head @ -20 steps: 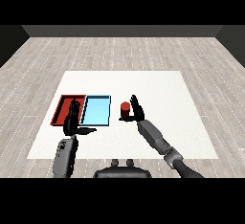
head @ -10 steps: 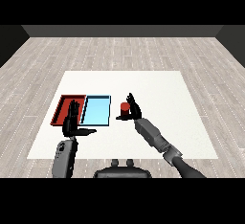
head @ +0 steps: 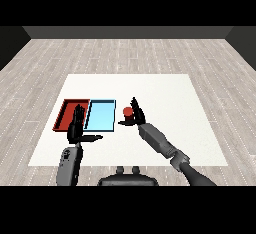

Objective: Pick the red can and put it in the red box

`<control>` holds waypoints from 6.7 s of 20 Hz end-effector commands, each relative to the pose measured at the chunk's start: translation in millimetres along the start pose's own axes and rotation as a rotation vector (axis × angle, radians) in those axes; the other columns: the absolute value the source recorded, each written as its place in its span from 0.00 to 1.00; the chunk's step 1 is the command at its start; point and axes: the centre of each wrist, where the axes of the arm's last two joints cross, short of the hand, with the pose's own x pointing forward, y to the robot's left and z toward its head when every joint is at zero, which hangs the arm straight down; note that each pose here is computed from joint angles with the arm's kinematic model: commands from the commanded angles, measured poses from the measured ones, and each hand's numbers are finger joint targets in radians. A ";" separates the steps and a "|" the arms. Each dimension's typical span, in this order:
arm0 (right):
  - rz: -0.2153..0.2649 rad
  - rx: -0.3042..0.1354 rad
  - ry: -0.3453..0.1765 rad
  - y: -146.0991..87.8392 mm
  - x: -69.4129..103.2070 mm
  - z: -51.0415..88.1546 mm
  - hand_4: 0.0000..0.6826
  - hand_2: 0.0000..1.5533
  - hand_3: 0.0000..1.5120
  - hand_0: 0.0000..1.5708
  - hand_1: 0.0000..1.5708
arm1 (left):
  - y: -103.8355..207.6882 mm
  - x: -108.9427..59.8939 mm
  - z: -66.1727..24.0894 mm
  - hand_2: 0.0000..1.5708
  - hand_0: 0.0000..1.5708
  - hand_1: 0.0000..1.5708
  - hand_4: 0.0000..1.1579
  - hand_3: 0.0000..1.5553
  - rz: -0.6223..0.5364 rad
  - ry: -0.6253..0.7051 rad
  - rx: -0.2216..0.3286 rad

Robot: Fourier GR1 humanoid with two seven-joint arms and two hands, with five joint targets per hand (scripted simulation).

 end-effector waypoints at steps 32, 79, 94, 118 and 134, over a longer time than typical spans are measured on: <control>0.227 -0.153 -0.009 -16.1 45.4 -38.6 0.91 0.95 0.93 1.00 1.00 | -4.3 0.2 -9.0 0.00 0.00 0.00 0.00 0.00 -0.030 0.004 -0.028; 0.212 -0.071 -0.387 19.2 158.0 40.2 0.95 0.95 0.94 1.00 1.00 | -166.4 -18.8 -28.8 0.00 0.00 0.00 0.00 0.00 0.195 0.254 -0.397; 0.180 -0.030 -0.415 54.7 156.2 35.5 0.92 0.95 0.93 1.00 1.00 | -167.9 -5.0 -38.7 0.00 0.00 0.00 0.00 0.00 0.251 0.242 -0.423; 0.137 -0.002 -0.398 75.7 147.7 43.7 0.93 0.95 0.93 1.00 1.00 | -186.1 -10.4 -38.8 1.00 1.00 1.00 0.97 0.96 0.178 0.317 -0.181; 0.249 0.034 -0.326 46.5 136.2 35.1 0.00 0.00 0.00 0.00 0.00 | -186.2 -9.7 -36.6 1.00 1.00 1.00 0.97 0.96 0.144 0.240 -0.125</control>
